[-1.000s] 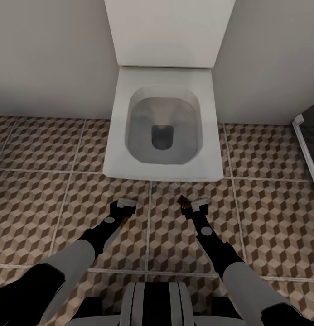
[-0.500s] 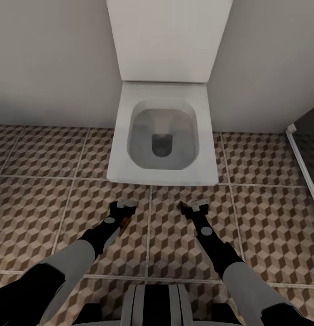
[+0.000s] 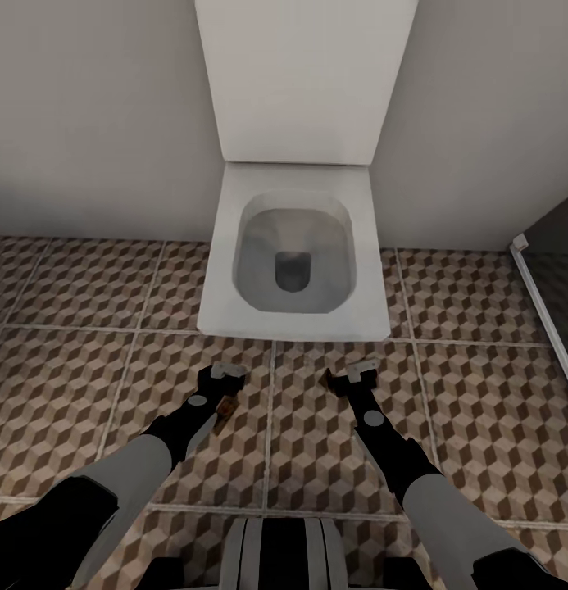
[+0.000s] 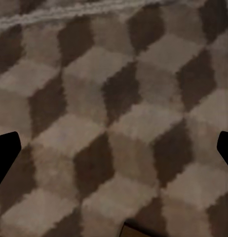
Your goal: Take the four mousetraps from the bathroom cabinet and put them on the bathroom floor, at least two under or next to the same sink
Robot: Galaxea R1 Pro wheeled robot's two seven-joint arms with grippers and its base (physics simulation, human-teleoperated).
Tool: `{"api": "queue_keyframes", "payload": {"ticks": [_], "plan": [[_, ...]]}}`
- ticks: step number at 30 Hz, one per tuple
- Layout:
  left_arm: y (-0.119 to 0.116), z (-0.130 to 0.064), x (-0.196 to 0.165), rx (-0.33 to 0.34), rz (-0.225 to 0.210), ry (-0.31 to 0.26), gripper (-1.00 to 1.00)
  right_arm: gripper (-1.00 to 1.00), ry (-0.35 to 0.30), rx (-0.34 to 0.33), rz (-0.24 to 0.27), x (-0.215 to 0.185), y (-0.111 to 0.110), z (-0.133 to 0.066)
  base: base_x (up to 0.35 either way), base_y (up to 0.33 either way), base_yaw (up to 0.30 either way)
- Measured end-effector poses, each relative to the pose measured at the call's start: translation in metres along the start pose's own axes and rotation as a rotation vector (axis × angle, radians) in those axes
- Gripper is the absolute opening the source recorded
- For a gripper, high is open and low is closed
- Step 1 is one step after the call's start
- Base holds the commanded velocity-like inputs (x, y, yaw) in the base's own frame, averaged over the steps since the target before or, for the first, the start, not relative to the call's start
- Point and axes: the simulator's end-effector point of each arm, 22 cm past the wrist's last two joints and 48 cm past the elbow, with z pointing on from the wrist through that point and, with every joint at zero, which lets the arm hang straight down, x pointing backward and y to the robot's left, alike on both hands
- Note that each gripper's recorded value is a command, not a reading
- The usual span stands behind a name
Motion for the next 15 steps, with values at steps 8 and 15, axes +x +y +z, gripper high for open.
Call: {"api": "queue_keyframes", "payload": {"ticks": [8, 15], "plan": [[0.0000, -0.0001, 0.0011, 0.001, -0.001, 0.002, 1.00, 1.00, 0.000, 0.000, 0.000, 0.0000, 0.0001, 0.0000, 0.000, 0.000, 0.000], [0.0010, -0.0002, 0.0045, -0.002, 0.001, 0.010, 1.00, 1.00, 0.000, 0.000, 0.000, 0.0000, 0.0000, 0.0000, -0.009, 0.000, 0.000]]}}
